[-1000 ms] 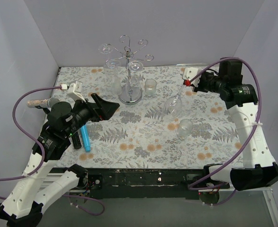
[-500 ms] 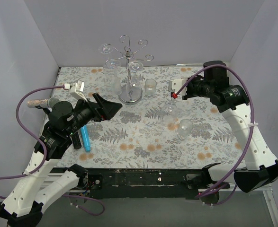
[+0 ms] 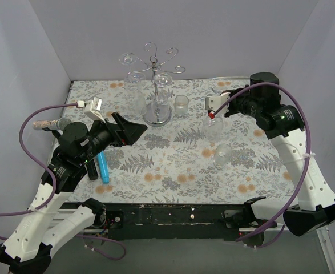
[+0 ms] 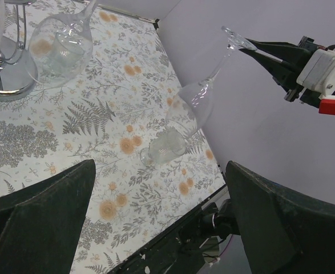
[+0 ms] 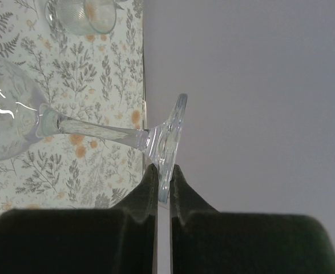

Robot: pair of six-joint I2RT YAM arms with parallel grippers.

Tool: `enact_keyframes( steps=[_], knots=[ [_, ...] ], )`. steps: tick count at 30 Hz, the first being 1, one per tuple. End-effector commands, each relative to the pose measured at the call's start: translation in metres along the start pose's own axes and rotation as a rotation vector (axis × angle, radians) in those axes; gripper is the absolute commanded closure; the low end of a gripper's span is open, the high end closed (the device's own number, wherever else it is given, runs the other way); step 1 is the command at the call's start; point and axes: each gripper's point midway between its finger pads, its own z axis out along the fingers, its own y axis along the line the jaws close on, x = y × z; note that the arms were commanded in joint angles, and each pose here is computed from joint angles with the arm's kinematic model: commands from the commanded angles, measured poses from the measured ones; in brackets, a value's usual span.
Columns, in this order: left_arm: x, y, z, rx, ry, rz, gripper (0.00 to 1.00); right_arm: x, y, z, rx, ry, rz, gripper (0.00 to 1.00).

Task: Place the wine glass upside down on the wine glass rack
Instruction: Turn the wine glass upside down at the wine rack.

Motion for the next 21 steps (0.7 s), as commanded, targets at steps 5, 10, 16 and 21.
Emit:
enact_keyframes(
  steps=[5, 10, 16, 21],
  knots=[
    [0.000, 0.004, -0.004, -0.015, -0.009, 0.031, 0.02, 0.007, -0.057, -0.019, 0.214, 0.083, -0.107, 0.99],
    [0.000, 0.007, -0.006, -0.031, -0.011, 0.043, 0.02, 0.017, -0.073, -0.019, 0.249, 0.116, -0.112, 0.99],
    [-0.005, 0.018, -0.009, -0.094, -0.033, 0.067, 0.02, 0.032, -0.094, -0.017, 0.285, 0.155, -0.117, 0.99],
    [-0.009, 0.023, -0.011, -0.128, -0.046, 0.091, 0.02, 0.040, -0.115, -0.014, 0.321, 0.171, -0.123, 0.99]
  ],
)
